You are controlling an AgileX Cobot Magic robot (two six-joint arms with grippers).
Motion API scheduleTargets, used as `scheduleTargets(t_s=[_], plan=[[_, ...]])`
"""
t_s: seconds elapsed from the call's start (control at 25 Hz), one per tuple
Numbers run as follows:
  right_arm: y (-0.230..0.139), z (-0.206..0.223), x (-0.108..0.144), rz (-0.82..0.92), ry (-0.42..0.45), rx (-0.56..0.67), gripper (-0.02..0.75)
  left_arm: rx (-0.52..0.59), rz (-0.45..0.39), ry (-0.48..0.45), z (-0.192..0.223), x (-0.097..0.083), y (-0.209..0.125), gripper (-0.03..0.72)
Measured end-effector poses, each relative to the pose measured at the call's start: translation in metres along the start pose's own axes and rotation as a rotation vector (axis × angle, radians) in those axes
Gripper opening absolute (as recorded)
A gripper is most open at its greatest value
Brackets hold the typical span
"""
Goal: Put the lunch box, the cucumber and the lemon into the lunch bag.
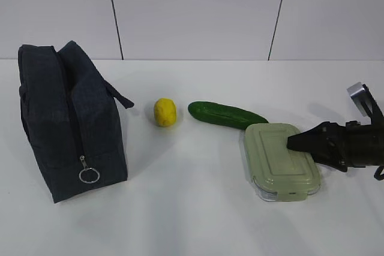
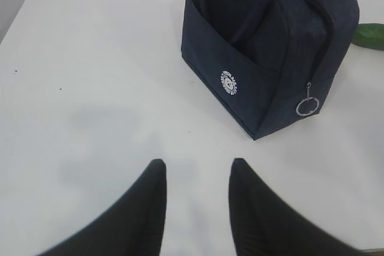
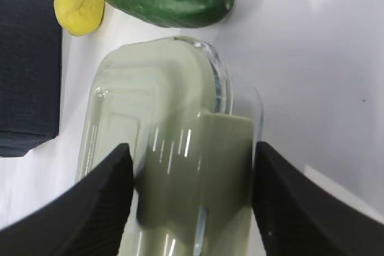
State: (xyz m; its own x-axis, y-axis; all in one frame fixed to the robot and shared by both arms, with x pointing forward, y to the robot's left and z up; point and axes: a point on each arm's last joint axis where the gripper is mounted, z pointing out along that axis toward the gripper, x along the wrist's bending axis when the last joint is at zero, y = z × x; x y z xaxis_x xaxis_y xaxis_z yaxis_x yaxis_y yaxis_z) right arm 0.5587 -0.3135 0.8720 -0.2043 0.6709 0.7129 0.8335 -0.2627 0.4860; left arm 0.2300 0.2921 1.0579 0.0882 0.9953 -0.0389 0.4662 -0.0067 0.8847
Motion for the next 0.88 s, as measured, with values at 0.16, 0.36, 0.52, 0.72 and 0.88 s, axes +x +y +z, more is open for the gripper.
scheduleTargets(t_s=[0.16,0.36,0.52,0.72,0.88], plan=[[-0.0003,0.0,0.0005,-0.001,0.006,0.003,0.451,0.0,0.0,0.0,0.0,0.0,0.0,0.24],[-0.0002,0.0,0.0013,0.005,0.014,0.003,0.412,0.0,0.0,0.0,0.0,0.0,0.0,0.241],[-0.0005,0.0001,0.0014,0.004,0.016,0.005,0.408,0.0,0.0,0.0,0.0,0.0,0.0,0.24],[-0.001,0.0003,0.002,0.004,0.027,0.008,0.398,0.0,0.0,0.0,0.0,0.0,0.0,0.24],[-0.0014,0.0006,0.0018,0.005,0.03,0.01,0.398,0.0,0.0,0.0,0.0,0.0,0.0,0.24]])
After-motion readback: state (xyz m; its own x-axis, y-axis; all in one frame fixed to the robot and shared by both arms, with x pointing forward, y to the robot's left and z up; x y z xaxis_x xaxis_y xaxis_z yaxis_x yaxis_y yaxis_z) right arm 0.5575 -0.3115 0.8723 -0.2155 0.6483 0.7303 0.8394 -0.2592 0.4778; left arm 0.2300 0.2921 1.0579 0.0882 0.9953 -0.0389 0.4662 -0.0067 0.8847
